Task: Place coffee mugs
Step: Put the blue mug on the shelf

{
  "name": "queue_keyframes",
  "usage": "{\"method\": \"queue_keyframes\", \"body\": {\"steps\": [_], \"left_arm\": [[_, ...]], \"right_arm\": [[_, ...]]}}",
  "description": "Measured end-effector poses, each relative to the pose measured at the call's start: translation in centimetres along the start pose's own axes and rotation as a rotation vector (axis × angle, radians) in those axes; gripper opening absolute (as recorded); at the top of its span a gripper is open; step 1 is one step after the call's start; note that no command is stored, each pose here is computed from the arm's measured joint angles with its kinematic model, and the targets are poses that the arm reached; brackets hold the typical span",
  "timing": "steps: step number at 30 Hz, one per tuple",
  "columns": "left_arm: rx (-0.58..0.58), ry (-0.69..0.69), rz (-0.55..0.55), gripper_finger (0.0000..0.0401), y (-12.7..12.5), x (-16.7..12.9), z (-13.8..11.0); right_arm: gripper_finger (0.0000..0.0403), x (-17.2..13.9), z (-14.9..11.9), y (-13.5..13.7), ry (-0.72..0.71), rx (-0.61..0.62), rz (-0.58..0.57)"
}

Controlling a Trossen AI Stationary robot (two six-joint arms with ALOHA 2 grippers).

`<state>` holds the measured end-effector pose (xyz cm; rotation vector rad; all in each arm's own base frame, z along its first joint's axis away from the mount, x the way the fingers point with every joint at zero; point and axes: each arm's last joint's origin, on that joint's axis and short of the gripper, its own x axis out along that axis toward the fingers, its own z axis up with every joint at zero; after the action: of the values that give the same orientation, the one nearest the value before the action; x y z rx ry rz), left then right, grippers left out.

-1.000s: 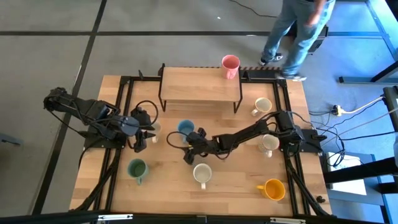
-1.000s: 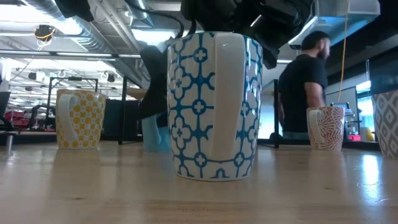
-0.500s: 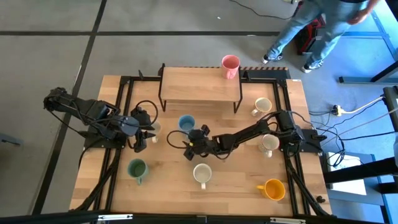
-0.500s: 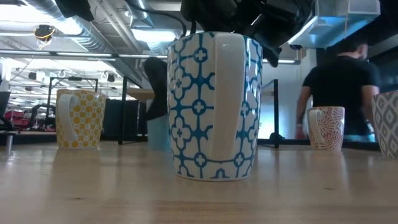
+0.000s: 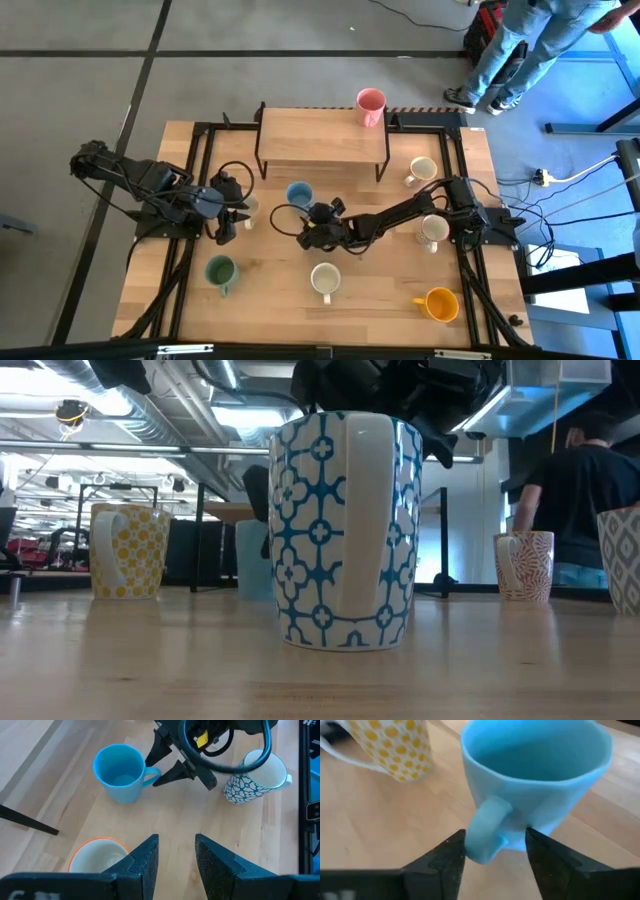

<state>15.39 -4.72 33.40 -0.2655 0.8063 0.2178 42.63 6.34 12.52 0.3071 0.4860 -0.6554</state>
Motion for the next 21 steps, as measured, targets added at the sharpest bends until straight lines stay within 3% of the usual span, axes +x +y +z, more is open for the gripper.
{"method": "queue_keyframes", "body": {"steps": [3,7,18,21], "left_arm": [[0.003,-0.003,0.004,0.0123,0.01,0.00,0.01],[0.004,-0.004,0.006,0.0123,0.02,0.00,0.01],[0.004,-0.004,0.006,0.0123,0.02,0.00,0.01],[0.004,-0.004,0.006,0.0123,0.02,0.00,0.01]], "right_arm": [[0.0158,-0.17,0.08,0.32,-0.019,0.035,0.014],[0.0126,-0.20,0.20,0.15,-0.067,0.038,-0.049],[0.0029,-0.18,-0.04,-0.06,-0.039,0.003,-0.060],[0.0025,-0.22,-0.05,0.00,-0.036,-0.024,-0.052]]}}
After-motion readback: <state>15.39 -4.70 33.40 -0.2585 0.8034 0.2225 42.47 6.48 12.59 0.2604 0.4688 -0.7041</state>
